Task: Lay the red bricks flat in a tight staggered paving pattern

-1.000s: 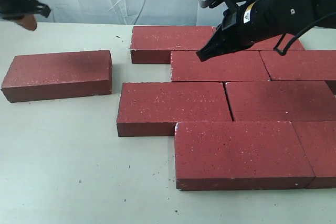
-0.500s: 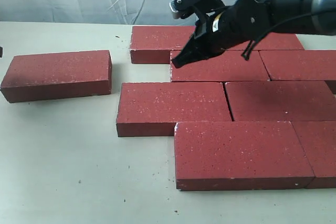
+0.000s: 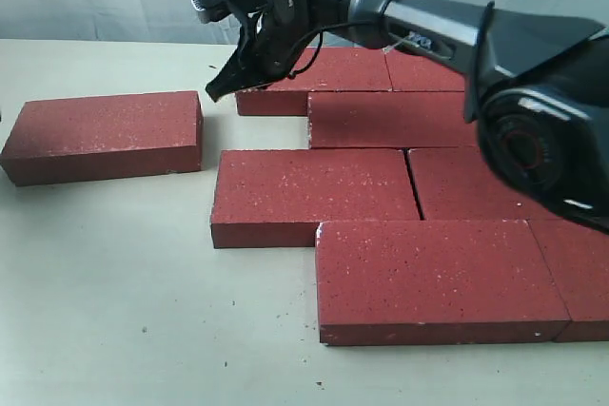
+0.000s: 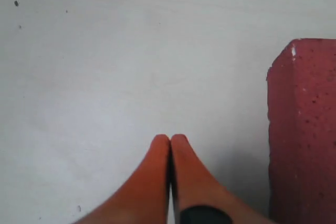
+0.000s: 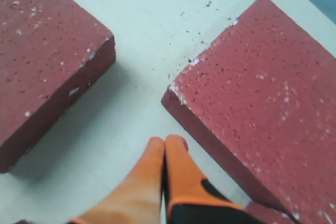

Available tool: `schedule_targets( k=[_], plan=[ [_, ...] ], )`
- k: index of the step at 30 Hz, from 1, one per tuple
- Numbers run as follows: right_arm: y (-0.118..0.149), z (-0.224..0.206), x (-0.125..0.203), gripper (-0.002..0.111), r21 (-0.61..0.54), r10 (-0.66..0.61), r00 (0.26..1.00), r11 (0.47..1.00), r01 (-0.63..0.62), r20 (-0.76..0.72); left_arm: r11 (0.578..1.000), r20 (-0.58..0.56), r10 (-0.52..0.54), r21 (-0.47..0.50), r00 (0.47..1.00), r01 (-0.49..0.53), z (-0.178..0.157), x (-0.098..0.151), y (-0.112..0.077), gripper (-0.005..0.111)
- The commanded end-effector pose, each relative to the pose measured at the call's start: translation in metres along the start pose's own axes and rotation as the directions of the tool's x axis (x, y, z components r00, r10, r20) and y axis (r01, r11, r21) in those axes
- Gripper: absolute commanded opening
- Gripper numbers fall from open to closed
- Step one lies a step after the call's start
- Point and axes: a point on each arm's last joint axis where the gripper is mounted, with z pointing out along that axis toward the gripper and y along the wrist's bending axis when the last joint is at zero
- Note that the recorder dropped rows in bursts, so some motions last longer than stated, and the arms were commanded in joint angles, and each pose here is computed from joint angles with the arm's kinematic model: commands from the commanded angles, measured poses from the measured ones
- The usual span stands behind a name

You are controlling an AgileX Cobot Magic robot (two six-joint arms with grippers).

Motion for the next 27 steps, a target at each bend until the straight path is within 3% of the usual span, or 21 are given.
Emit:
schedule_targets(
  k=[1,8,17,27],
  plan=[
    [-0.001,0.024,-0.003,-0.001,-0.012,0.026,0.999,1.0,-0.026,-0.03,0.999,-0.029,-0.028,0.015,0.999,0.029,0.015,0.0,-0.002,0.0],
    [0.015,0.045,-0.006,-0.001,-0.105,0.089,0.996,0.99,-0.089,-0.005,0.998,-0.08,-0.017,0.066,0.997,0.022,0.031,0.0,-0.017,0.0],
    [0.034,0.07,0.002,-0.001,-0.123,0.086,0.996,0.989,-0.084,0.013,0.996,-0.078,0.01,0.091,0.997,-0.003,0.035,-0.001,-0.034,0.0],
    [0.044,0.056,-0.006,-0.001,-0.148,0.076,0.997,0.986,-0.075,0.007,0.99,-0.054,0.09,0.116,0.995,-0.083,0.034,-0.001,-0.055,0.0]
  ],
)
